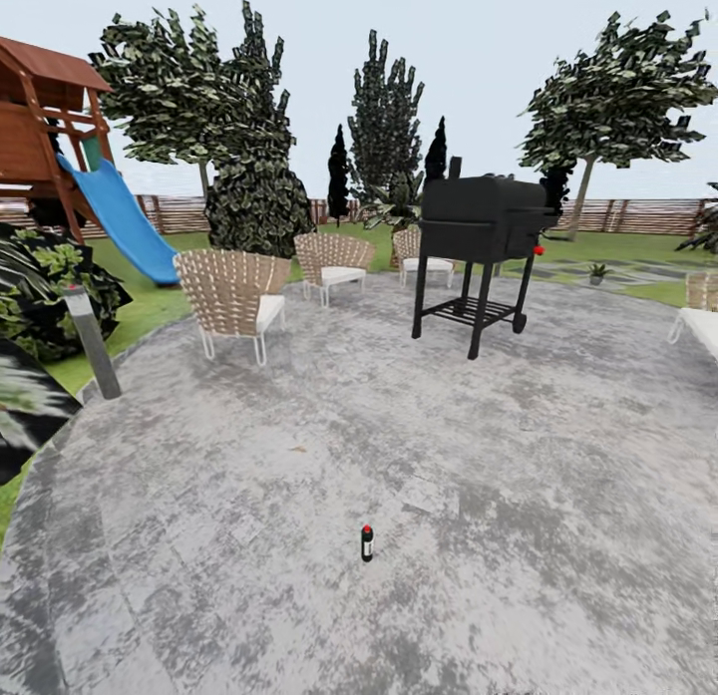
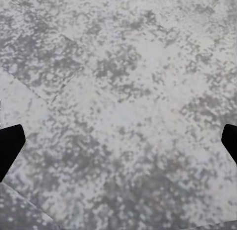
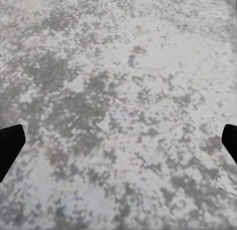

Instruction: Pick up the pesticide atomizer in the garden and spray insectifuge to fully cover both potted plants in the garden.

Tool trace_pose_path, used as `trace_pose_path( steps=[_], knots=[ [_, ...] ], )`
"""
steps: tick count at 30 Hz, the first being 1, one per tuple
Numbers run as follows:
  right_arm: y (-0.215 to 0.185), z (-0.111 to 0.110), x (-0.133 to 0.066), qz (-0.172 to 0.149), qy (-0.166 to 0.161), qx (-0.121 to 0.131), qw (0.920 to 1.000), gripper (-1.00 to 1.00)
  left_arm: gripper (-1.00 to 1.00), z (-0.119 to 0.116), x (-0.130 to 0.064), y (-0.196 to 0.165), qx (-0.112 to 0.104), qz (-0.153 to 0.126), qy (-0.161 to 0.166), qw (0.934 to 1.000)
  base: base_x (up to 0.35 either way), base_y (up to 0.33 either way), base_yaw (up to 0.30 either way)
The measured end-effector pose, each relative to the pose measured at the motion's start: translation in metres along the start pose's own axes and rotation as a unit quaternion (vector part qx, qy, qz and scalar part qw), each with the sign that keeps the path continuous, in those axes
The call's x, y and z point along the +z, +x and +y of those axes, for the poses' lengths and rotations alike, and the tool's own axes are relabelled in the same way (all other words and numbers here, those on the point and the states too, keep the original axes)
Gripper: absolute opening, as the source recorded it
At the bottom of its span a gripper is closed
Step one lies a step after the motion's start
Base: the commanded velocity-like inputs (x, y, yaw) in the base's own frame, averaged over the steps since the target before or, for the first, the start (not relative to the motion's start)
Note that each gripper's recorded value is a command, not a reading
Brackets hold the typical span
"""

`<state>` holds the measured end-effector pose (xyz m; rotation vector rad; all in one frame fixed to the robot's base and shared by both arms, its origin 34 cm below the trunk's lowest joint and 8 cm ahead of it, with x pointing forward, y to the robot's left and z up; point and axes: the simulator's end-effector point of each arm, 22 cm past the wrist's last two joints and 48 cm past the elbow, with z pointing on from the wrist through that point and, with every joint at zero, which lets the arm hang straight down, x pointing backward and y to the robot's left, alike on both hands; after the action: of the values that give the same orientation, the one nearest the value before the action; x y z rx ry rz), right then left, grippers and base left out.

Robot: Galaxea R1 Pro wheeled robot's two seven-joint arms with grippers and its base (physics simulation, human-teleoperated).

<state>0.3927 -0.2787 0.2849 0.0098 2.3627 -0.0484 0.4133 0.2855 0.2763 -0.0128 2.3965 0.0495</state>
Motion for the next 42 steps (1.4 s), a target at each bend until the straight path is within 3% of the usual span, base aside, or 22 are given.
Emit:
trace_pose_path(
  steps=[31,42],
  knots=[
    [0.0008,0.0004,-0.0002,0.001,-0.001,0.0,1.0,1.0,1.0,-0.0001,0.0,0.0,0.001,0.0,0.0,1.0,0.137,0.288,-0.3],
    [0.0009,0.0,-0.0001,0.001,0.0,0.0,1.0,1.0,1.0,-0.0001,0.0,0.0002,0.0,0.0,0.0,1.0,0.036,0.048,-0.3]
  ],
)
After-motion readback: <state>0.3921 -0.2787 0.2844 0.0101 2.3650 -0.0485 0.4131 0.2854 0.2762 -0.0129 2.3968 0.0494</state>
